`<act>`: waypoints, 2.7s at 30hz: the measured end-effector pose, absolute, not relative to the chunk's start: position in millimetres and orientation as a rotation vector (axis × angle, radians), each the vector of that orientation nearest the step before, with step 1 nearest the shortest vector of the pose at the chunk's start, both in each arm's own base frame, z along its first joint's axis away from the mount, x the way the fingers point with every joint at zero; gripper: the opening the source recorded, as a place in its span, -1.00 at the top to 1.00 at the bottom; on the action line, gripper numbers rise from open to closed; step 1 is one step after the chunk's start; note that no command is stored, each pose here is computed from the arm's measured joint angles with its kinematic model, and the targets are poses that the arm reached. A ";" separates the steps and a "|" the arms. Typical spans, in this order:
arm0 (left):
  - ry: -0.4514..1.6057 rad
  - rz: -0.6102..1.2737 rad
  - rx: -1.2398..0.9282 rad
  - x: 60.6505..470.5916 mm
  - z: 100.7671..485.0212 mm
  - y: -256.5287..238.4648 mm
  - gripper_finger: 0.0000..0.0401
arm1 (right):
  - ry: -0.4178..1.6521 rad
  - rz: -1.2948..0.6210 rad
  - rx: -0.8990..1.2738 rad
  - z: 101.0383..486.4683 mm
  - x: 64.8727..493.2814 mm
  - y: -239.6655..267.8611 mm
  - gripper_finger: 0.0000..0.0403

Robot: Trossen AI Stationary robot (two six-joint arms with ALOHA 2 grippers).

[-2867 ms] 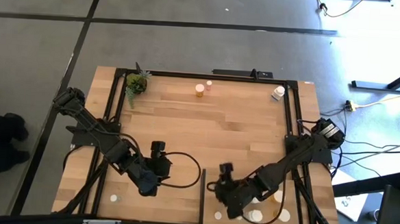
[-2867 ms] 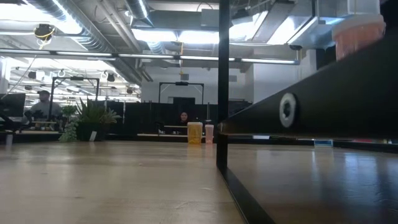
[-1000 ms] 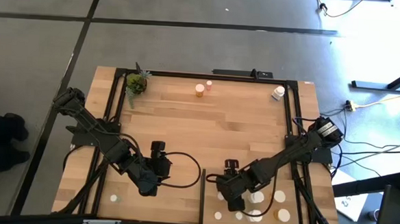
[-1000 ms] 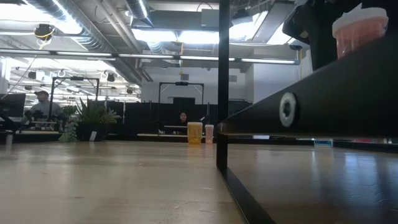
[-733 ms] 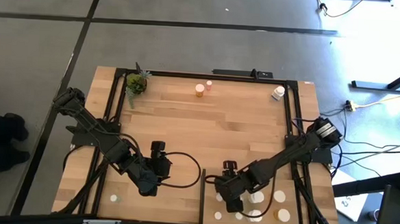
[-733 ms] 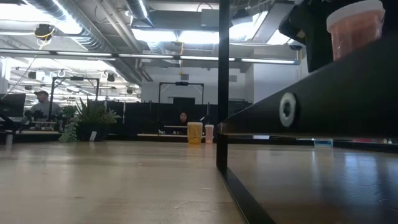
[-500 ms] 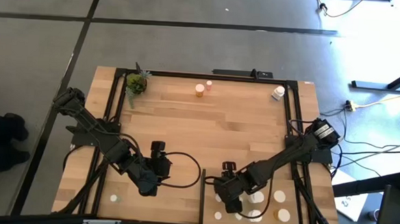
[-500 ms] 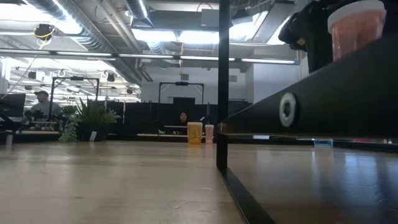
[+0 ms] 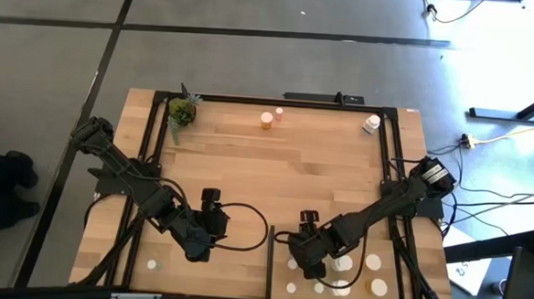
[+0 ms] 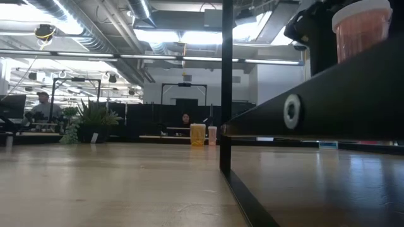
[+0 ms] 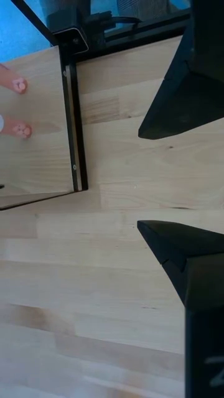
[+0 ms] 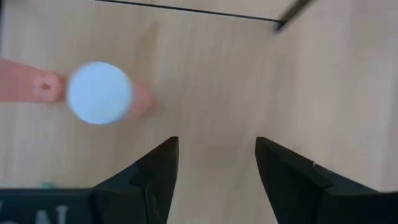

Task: Pick and place medicine bottles onto shelf by color
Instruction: Adjust the pill bottles on the shelf

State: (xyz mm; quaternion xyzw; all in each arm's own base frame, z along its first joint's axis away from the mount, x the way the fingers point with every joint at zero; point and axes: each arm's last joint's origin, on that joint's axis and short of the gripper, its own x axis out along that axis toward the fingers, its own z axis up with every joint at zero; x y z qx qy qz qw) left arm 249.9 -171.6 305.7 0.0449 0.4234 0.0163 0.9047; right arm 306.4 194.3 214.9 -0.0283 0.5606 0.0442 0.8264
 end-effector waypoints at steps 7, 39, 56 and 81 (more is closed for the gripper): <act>0.874 0.034 0.093 249.9 305.7 -171.6 -0.09 | 1.241 -0.059 -0.109 239.0 291.1 181.0 -0.06; 0.868 0.031 0.089 250.4 306.1 -172.1 -0.09 | 1.514 -0.149 0.131 221.4 229.5 176.8 -0.06; 0.868 0.031 0.089 250.4 306.1 -172.0 -0.09 | 1.537 -0.089 0.204 221.6 224.3 189.6 -0.06; 0.866 0.031 0.087 250.6 306.3 -172.2 -0.09 | 1.597 -0.330 0.184 246.5 189.0 173.0 -0.06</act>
